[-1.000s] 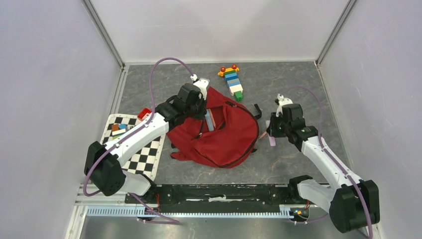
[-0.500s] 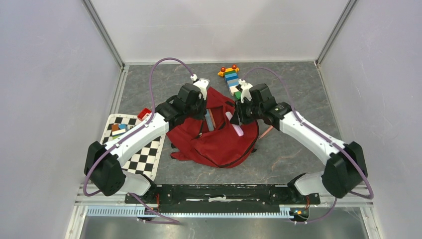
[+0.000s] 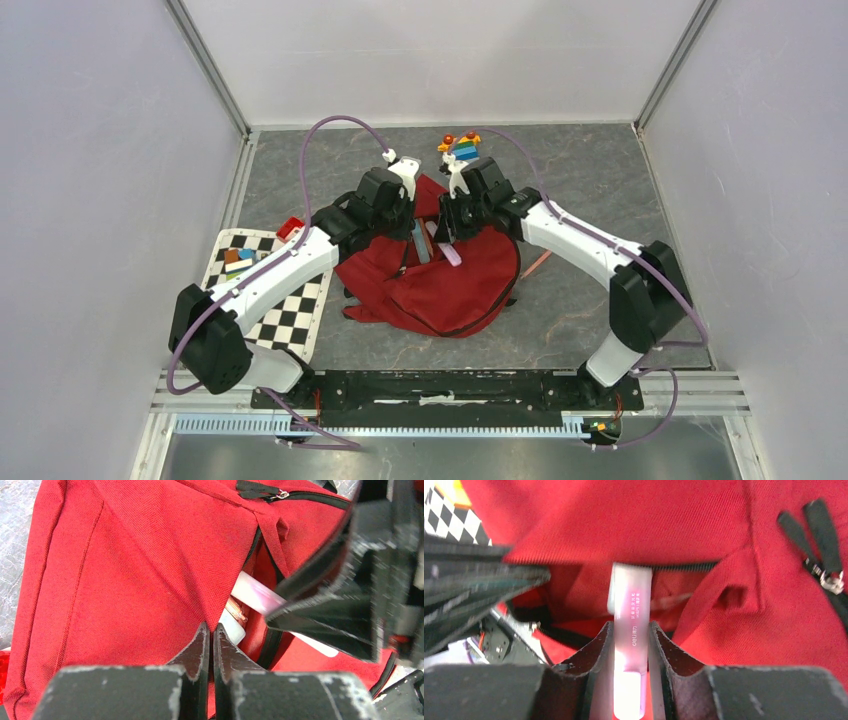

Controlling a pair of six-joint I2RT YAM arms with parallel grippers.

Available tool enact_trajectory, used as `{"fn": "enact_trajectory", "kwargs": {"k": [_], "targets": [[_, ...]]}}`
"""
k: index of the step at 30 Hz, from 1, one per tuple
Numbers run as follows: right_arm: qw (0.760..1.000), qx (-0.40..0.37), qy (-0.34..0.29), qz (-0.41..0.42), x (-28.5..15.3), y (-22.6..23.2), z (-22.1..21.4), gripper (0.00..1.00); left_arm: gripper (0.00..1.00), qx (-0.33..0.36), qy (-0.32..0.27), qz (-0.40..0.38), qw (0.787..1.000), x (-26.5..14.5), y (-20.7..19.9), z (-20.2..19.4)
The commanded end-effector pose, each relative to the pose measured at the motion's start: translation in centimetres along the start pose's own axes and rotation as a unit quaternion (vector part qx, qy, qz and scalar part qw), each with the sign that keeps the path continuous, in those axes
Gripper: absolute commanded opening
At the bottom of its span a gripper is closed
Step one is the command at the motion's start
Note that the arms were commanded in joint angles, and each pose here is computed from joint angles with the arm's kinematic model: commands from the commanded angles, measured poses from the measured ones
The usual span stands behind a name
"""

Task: Pack the student bag
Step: Place the stationery in the student bag.

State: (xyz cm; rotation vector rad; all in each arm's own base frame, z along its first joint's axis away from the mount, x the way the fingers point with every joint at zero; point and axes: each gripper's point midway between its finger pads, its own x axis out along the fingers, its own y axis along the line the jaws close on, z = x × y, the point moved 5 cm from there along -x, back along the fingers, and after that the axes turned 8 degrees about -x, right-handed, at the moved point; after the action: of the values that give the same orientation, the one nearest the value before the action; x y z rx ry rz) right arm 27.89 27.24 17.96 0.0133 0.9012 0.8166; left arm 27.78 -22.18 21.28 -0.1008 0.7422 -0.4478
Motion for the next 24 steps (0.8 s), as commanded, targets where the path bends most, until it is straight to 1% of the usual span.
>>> {"fn": "enact_trajectory", "kwargs": {"k": [1,5,8,13,16,22,23,24], "targets": [[0.997,-0.006,-0.072,-0.038,1.5,-0.7,4.6,0.0,0.02,0.011,-0.035,-0.03,0.999,-1.3,-1.1,1.7],[0.993,-0.007,-0.097,-0.06,3.2,-1.3,5.9,0.0,0.02,0.011,-0.036,-0.029,0.999,-1.3,-1.0,1.8],[0.988,-0.022,-0.118,-0.095,4.2,-1.5,6.0,0.0,0.02,0.012,-0.036,-0.028,0.999,-1.3,-1.0,1.8],[0.973,-0.046,-0.165,-0.158,4.7,-2.0,5.6,0.0,0.02,0.011,-0.034,-0.027,0.999,-1.2,-1.0,1.7],[0.964,-0.052,-0.2,-0.169,4.9,-2.0,5.6,0.0,0.02,0.012,-0.034,-0.027,0.999,-1.2,-1.0,1.7],[0.956,-0.045,-0.212,-0.197,5.0,-2.7,4.8,0.0,0.02,0.013,-0.034,-0.025,0.999,-1.2,-0.9,1.7],[0.955,-0.04,-0.213,-0.201,4.8,-2.9,4.7,0.01,0.02,0.013,-0.034,-0.024,0.999,-1.2,-0.9,1.7],[0.955,-0.036,-0.214,-0.204,4.7,-3.0,4.5,0.06,0.02,0.013,-0.034,-0.025,0.999,-1.2,-0.9,1.7]]}}
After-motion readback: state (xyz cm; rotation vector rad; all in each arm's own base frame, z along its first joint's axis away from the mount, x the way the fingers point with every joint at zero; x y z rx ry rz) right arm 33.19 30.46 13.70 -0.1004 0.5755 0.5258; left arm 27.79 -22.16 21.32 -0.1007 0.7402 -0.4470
